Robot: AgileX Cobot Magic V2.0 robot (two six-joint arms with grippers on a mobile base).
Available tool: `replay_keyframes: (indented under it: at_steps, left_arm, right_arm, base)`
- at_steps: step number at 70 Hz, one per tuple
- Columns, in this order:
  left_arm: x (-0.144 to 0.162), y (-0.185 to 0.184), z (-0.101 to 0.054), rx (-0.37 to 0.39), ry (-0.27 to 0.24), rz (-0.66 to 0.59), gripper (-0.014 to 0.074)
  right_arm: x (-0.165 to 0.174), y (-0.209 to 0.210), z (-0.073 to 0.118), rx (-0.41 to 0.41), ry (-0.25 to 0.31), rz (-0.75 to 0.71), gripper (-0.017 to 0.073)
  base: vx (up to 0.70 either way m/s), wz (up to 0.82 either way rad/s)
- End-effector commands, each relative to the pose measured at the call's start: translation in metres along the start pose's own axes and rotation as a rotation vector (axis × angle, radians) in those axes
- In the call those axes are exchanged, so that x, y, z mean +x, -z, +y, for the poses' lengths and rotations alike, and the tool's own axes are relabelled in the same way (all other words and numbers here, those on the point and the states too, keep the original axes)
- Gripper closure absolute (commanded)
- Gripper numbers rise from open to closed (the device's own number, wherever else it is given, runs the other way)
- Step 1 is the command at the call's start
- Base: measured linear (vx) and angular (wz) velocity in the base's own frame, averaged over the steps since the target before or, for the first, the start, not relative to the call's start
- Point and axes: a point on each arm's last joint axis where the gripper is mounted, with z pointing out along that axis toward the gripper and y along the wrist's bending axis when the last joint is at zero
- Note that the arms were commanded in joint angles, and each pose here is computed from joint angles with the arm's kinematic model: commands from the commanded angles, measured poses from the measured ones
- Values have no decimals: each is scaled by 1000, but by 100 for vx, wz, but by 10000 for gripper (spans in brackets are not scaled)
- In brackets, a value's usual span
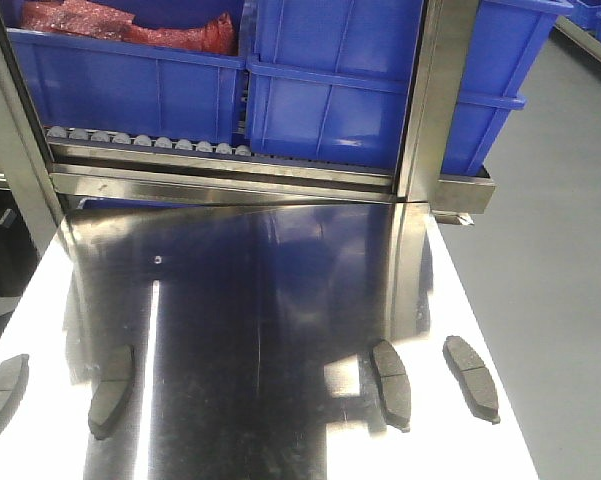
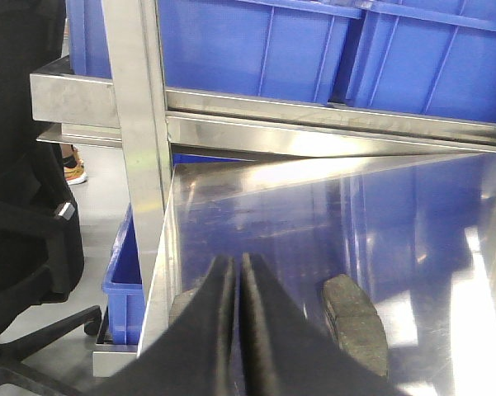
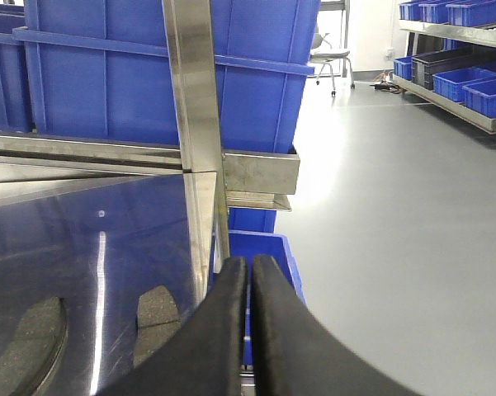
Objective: Move and align brake pads A on conveyor
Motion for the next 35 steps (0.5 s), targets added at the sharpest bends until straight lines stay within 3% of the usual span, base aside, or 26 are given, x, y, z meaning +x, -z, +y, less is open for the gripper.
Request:
replay_keyframes:
  at_steps: [1,35]
  left_arm:
    - [2,-1,0,8,1,-57,600]
    - [1,-1,0,8,1,-62,600]
  right_arm:
    - [-6,1,-1,8,8,-83,560]
    - [-6,1,-1,8,8,-83,560]
  base:
    - [0,0]
    - [0,0]
